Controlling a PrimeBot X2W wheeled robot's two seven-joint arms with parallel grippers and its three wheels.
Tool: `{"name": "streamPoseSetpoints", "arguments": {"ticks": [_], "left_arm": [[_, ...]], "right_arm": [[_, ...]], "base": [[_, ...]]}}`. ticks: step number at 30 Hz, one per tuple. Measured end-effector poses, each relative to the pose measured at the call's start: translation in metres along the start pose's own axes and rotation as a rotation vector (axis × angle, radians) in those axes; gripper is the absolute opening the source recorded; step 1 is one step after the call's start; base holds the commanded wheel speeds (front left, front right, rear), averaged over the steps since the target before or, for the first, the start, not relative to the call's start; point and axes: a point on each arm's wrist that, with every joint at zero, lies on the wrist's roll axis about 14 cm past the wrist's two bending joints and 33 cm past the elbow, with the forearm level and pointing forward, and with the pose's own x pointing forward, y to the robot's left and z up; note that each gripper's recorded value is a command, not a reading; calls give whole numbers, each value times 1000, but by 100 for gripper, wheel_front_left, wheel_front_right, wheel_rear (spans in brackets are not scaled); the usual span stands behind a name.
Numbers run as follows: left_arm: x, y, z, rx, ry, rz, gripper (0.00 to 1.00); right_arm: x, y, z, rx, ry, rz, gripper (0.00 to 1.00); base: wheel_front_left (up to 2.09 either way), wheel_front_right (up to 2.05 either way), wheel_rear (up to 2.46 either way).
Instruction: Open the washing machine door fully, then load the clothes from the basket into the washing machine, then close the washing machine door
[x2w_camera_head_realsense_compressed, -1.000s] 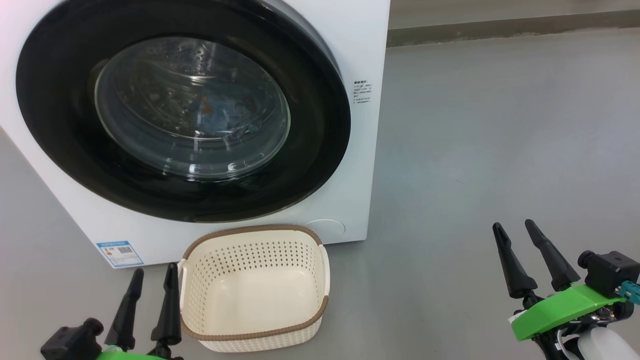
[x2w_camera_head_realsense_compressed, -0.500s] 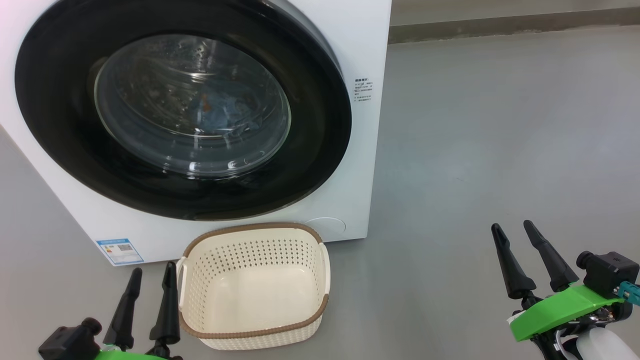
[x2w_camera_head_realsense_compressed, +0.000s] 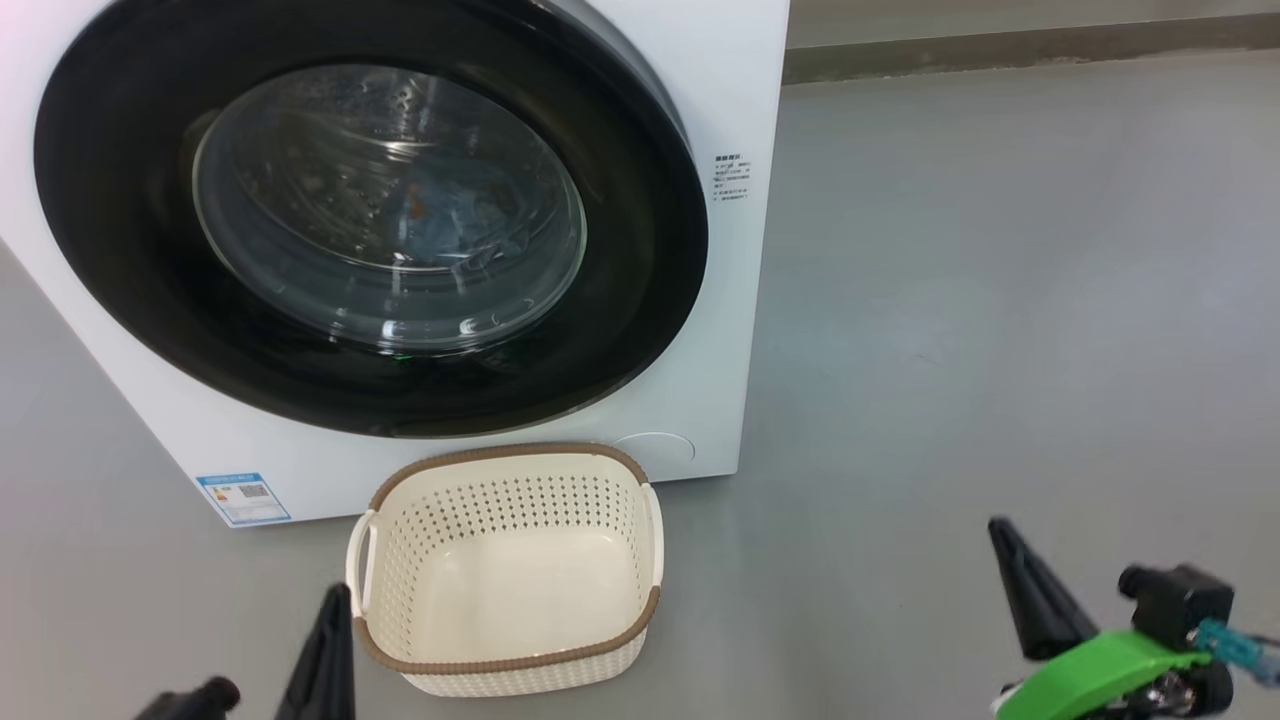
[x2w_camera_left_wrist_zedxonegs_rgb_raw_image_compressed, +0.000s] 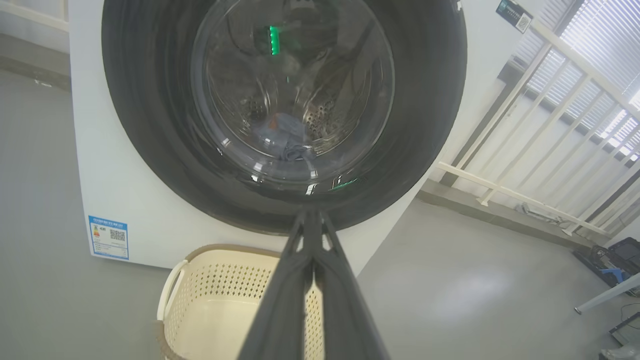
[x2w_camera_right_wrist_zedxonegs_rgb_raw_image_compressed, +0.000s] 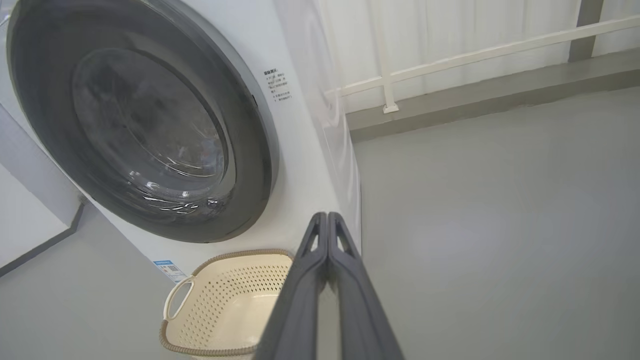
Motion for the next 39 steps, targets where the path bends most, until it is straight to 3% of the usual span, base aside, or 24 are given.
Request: {"name": "streamPoseSetpoints", "arguments": {"ticks": [4,39], "left_arm": [[-6,4,-12,-30,34,24,0],[-5,22,-11,-321,44,125,0]], "right_arm": [[-8,-1,-18,44,47,-23,0],[-2,-14,-11,359,28,-119,0]], "base": [[0,0,0],[0,0,0]]}}
